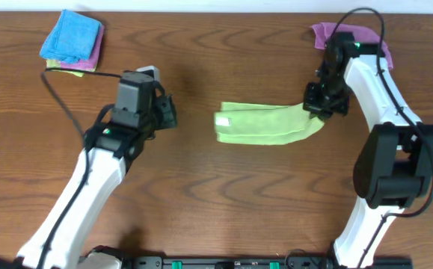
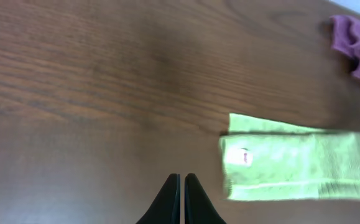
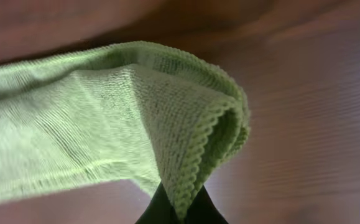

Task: Fold the cloth
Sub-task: 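Grasp the right end of the strip with the right gripper, then fold the strip's right end leftward over itself with the right gripper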

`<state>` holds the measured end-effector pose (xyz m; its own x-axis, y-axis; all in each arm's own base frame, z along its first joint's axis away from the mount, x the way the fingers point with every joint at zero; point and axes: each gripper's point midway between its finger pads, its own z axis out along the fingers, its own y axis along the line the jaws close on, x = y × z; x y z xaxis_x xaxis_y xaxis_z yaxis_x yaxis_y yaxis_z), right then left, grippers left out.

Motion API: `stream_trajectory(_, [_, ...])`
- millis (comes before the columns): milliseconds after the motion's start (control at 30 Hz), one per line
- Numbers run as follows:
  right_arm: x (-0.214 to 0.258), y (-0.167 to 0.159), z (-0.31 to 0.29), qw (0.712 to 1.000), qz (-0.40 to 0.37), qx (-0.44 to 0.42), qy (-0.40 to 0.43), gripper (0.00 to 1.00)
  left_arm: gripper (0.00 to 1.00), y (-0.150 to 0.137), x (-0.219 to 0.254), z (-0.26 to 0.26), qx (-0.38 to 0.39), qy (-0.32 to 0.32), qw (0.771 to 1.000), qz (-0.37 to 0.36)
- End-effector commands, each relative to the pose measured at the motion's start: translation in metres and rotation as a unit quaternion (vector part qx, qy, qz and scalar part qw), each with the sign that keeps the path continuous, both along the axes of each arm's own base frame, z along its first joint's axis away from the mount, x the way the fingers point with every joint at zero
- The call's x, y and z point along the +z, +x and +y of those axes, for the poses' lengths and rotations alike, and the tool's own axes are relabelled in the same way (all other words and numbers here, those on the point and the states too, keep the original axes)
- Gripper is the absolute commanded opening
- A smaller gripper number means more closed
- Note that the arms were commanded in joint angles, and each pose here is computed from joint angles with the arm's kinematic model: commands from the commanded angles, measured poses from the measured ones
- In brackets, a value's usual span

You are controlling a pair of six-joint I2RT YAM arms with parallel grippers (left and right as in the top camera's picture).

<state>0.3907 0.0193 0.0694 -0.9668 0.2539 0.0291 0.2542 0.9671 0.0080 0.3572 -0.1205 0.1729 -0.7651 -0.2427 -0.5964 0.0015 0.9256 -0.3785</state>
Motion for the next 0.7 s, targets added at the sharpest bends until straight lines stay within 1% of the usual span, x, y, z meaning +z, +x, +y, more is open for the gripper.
stream_trajectory(0, [0.013,0.014,0.011,0.994,-0.041,0.033,-0.098,0.02,0.06,-0.009,0.019,0.002,0.001,-0.005,1.0,-0.02])
stream_trajectory(133, [0.008,0.02,0.073,0.987,-0.079,0.103,-0.097,0.02,0.06,-0.02,0.048,0.006,0.001,-0.015,0.998,-0.055])
stream_trajectory(300, [-0.006,0.007,0.128,0.974,-0.082,0.177,-0.113,0.01,0.05,-0.032,0.067,0.01,0.003,-0.019,0.997,-0.079])
stream_trajectory(433, [-0.027,-0.007,0.152,0.965,-0.059,0.221,-0.125,0.01,0.06,-0.04,0.08,0.013,0.004,-0.024,0.995,-0.096])
stream_trajectory(667, [-0.037,-0.021,0.175,0.962,-0.047,0.247,-0.11,0.01,0.06,-0.044,0.089,0.016,0.007,-0.026,0.994,-0.11])
